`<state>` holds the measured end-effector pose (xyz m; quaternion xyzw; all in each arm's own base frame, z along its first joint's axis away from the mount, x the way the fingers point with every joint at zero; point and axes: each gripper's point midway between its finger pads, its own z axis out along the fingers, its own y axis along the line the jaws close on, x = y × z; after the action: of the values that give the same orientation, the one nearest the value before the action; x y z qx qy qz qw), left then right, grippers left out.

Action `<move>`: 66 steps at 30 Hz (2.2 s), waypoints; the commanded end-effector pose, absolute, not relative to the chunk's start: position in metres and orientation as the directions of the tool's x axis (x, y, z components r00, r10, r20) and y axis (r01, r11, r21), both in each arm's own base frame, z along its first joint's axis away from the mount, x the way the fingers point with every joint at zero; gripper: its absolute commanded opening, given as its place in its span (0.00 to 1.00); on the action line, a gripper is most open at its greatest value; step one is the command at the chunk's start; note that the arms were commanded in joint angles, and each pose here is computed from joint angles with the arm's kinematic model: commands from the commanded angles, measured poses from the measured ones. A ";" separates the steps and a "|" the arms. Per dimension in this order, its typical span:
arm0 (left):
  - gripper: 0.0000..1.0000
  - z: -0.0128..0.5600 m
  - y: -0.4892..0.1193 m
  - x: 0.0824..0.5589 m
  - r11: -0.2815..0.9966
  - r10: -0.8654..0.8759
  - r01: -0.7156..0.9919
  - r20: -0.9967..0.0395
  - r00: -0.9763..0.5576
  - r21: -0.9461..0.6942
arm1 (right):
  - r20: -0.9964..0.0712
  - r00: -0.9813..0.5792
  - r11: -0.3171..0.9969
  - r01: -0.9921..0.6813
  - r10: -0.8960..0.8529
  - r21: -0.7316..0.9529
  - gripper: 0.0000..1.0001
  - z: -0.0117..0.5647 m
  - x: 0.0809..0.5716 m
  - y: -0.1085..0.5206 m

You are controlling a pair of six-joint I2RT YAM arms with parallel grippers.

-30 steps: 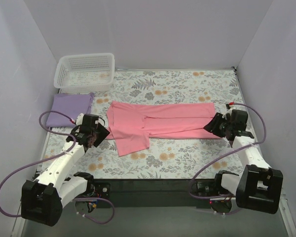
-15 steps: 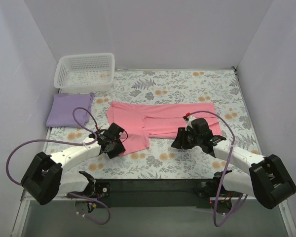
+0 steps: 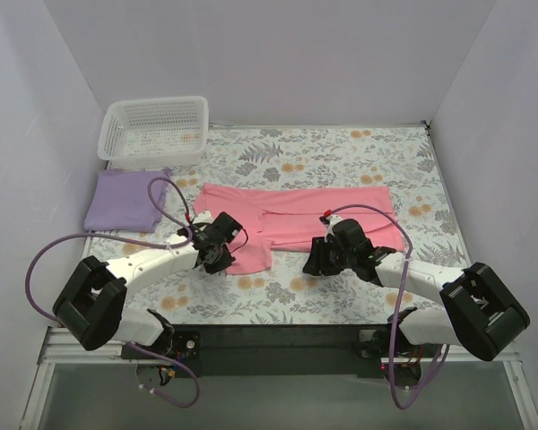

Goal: Fold and stack the t-shirts
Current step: Fold the tshirt

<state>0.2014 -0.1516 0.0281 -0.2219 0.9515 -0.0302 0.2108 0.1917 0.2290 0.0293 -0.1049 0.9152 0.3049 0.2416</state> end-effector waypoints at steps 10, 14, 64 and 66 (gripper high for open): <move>0.00 0.109 -0.174 0.362 0.904 -0.426 -0.358 -0.589 -0.687 -0.236 | -0.627 -0.778 0.787 -0.410 -0.038 0.461 0.48 0.065 0.211 0.231; 0.00 0.125 -0.174 0.406 0.892 -0.451 -0.359 -0.613 -0.649 -0.276 | -0.661 -0.748 0.801 -0.431 -0.059 0.415 0.49 0.073 0.215 0.224; 0.52 0.076 -0.057 0.289 0.652 -0.756 -0.623 -0.436 -0.488 -0.433 | -0.469 -0.612 0.751 0.352 0.637 0.560 0.43 0.042 0.293 -0.016; 0.50 0.076 -0.056 0.290 0.652 -0.755 -0.627 -0.442 -0.485 -0.427 | -0.477 -0.596 0.743 0.347 0.646 0.573 0.43 0.040 0.296 -0.019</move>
<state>0.2749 -0.0541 0.0587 -0.3989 0.8666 -0.0873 0.2867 0.2894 -0.0160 0.0391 0.2834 0.8779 0.2028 0.3285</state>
